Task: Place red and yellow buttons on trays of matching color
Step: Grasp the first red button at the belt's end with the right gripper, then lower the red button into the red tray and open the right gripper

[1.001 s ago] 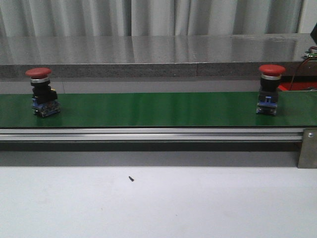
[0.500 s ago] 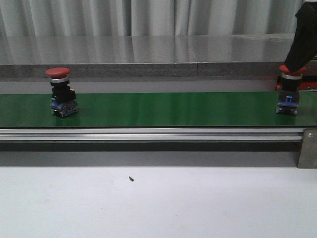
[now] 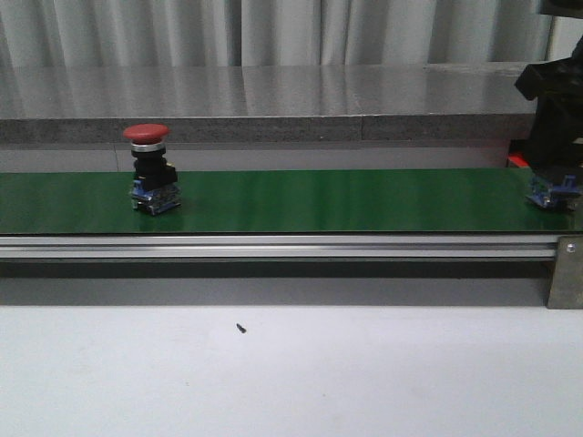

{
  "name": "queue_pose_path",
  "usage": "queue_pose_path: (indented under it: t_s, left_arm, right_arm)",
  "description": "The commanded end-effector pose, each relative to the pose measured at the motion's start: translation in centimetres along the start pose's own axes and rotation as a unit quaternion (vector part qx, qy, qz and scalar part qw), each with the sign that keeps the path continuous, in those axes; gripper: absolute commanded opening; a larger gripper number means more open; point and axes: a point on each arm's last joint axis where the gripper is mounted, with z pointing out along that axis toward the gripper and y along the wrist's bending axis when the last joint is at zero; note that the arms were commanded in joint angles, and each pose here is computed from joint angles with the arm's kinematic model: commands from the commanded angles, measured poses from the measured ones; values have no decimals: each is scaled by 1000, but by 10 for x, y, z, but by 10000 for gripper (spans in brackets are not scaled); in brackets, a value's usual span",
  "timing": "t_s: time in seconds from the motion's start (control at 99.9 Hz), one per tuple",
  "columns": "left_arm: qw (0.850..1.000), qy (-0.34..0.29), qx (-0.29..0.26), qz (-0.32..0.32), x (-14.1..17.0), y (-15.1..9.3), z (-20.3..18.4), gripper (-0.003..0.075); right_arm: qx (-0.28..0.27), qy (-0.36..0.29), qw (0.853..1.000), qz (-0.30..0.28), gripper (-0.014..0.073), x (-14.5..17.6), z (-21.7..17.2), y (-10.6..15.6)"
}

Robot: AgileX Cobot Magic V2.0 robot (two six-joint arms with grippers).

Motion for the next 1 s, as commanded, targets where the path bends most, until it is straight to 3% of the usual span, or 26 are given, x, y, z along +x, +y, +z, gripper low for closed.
queue_pose_path:
  t_s: [0.0, 0.27, 0.59, 0.76, 0.991]
  left_arm:
    - [999, -51, 0, -9, -16, -1, -4, -20]
    - [999, -51, 0, -9, -16, -1, -4, -20]
    - [999, -51, 0, -9, -16, -1, -4, -20]
    - [999, -51, 0, -9, -16, -1, -4, -20]
    - [999, -51, 0, -9, -16, -1, -4, -20]
  right_arm:
    - [3, -42, 999, -10, 169, -16, -24, 3]
    - [10, -71, 997, -23, 162, -46, -59, -5]
    - [67, -119, 990, 26, 162, -73, -94, -69]
    - [79, -105, 990, 51, 162, -74, -74, -100]
    - [78, -65, 992, 77, 162, -66, -16, -127]
